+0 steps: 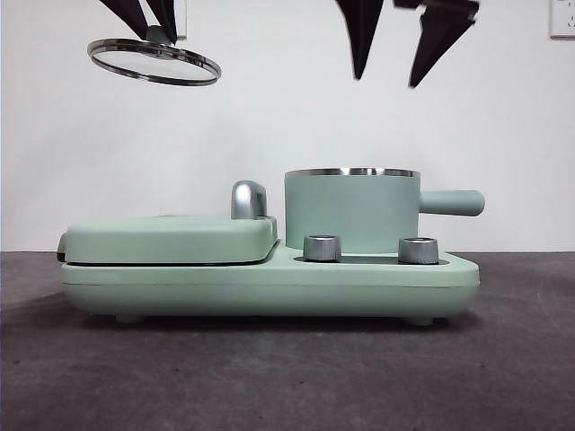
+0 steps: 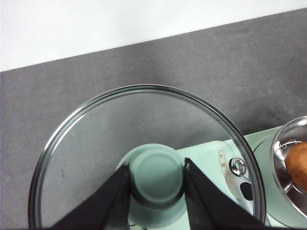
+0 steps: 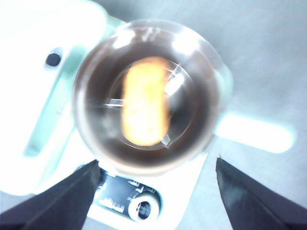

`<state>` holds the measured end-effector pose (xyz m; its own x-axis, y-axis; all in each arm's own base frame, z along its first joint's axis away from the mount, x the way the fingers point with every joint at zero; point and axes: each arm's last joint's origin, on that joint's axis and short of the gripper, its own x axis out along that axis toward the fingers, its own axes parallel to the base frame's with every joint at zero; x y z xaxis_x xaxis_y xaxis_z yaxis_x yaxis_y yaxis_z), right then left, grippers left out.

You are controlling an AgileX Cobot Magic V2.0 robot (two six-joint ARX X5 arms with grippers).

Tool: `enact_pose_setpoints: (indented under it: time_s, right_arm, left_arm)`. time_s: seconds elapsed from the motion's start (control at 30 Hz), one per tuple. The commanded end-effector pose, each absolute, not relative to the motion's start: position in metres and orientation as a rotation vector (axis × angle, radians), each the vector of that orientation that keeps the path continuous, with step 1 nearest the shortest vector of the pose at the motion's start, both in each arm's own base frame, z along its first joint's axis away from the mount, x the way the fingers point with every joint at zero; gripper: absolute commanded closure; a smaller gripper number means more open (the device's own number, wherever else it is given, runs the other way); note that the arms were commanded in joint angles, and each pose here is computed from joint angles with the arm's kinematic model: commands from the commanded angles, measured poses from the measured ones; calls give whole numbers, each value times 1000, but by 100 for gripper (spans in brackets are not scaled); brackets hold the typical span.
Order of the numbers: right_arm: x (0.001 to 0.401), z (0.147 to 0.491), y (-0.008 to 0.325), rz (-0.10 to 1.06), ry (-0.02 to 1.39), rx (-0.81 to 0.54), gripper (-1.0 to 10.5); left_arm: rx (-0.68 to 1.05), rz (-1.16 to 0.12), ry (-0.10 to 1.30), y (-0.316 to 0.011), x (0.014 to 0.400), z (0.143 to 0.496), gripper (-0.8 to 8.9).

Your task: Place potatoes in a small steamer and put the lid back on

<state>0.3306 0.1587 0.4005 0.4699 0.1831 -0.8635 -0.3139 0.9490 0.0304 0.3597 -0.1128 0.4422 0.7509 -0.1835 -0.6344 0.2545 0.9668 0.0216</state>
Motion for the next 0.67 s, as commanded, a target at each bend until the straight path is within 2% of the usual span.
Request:
enact_pose_setpoints:
  time_s: [0.03, 0.23, 0.5, 0.67]
  right_arm:
    - [308, 413, 152, 297, 1066, -156, 561]
    - [252, 432, 132, 302, 1018, -174, 561]
    - [157, 424, 94, 333, 978, -195, 561]
    - [105, 410, 67, 352, 812, -41, 561]
  left_arm:
    - [97, -243, 637, -114, 362, 450, 799]
    - [101, -256, 638, -119, 360, 449, 799]
    - [101, -317, 640, -131, 356, 449, 799]
    - [113, -355, 638, -144, 351, 449, 799]
